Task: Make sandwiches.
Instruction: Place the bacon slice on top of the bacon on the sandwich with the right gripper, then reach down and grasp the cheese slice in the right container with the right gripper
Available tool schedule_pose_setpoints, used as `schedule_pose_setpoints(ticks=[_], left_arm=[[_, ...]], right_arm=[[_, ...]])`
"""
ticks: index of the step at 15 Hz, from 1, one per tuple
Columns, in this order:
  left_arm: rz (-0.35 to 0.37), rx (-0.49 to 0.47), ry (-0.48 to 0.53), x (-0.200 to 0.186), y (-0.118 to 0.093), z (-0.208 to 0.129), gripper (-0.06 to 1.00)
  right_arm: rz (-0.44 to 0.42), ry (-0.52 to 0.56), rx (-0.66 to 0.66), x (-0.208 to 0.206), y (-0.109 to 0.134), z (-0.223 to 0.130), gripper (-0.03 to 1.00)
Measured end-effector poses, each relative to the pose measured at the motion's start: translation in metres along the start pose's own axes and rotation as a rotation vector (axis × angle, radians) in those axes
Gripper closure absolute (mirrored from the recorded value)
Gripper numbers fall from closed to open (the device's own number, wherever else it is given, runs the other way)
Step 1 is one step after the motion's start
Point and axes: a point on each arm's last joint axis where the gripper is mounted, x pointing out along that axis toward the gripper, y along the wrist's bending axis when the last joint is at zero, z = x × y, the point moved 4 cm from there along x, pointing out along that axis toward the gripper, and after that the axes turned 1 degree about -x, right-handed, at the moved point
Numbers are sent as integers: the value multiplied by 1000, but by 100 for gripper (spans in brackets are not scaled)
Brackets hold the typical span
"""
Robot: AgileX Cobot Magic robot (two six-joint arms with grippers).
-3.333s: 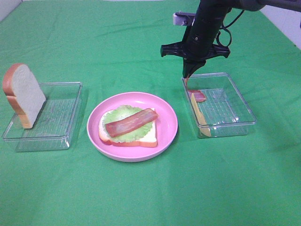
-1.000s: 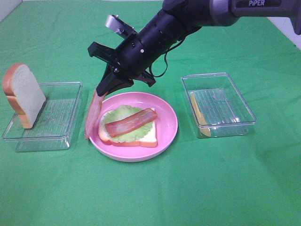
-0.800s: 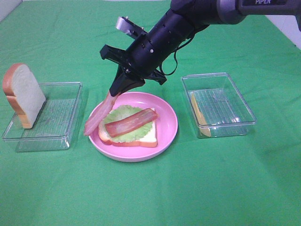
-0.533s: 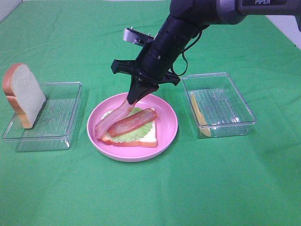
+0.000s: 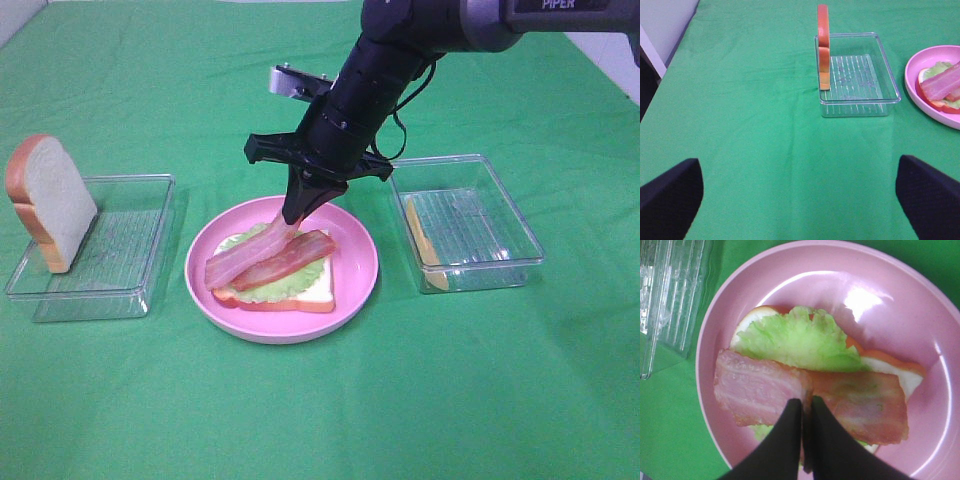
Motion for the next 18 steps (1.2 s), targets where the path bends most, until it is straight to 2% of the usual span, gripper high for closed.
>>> schedule_pose_setpoints(ticks=[1, 2, 4, 5, 7, 9, 12, 14, 16, 18], left_arm=[[0, 0, 0, 0, 0, 0, -3], [0, 0, 0, 0, 0, 0, -3], [0, 0, 0, 0, 0, 0, -3], [0, 0, 0, 0, 0, 0, -3], [0, 0, 0, 0, 0, 0, -3], [0, 0, 0, 0, 0, 0, -3], [0, 0, 0, 0, 0, 0, -3], [0, 0, 0, 0, 0, 0, -3], [2, 1, 0, 0, 0, 0, -3], [5, 3, 0, 0, 1, 0, -3]], right_arm=[[-2, 1, 0, 0, 0, 0, 82], [0, 3, 0, -1, 1, 0, 65], [-9, -12, -11, -9, 3, 5, 18], [-12, -14, -22, -13, 4, 8, 7], [-23, 23, -41, -28, 10, 8, -1], [-53, 51, -40, -39, 10, 8, -1], [-171, 0, -15, -64, 4, 12, -2], [-201, -16, -2, -86, 4, 1, -2], [-212, 30, 56, -94, -10, -22, -2], [-225, 137, 171, -82, -45, -54, -2]])
